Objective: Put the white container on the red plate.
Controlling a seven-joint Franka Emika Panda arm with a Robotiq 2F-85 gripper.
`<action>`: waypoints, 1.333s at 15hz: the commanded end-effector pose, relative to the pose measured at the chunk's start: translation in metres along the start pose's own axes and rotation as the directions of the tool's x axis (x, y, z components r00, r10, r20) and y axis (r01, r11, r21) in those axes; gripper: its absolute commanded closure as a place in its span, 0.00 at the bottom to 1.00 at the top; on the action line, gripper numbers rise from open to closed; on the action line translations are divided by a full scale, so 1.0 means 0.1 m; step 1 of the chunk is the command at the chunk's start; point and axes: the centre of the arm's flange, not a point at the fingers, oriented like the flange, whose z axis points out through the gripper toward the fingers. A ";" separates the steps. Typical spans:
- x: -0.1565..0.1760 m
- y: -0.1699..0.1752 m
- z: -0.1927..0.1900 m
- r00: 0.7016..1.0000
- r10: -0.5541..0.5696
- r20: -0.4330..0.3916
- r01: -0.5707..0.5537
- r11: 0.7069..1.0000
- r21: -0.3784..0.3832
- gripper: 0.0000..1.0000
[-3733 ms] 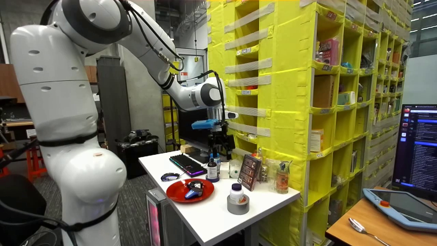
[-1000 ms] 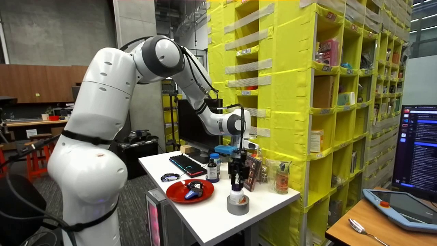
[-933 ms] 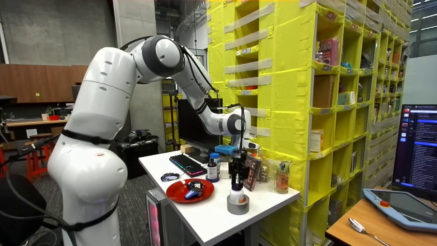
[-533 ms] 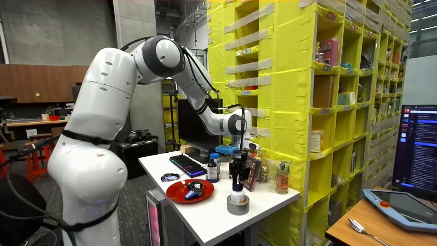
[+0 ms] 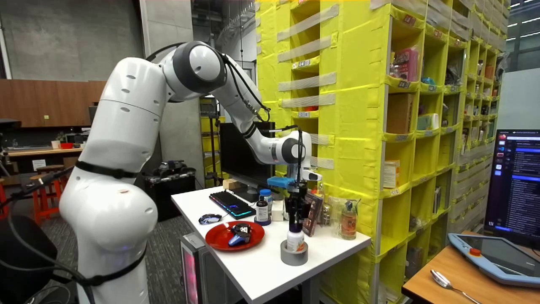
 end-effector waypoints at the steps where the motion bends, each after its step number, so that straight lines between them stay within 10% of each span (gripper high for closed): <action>1: -0.26 0.10 -0.44 0.998 -0.001 -0.070 0.003 0.999 0.033 0.74; 12: -0.81 -0.08 -1.14 0.955 -0.158 -0.251 0.141 0.986 -0.084 0.74; 20: -1.35 -0.82 -1.22 0.863 -0.410 -0.296 0.331 0.900 -0.283 0.74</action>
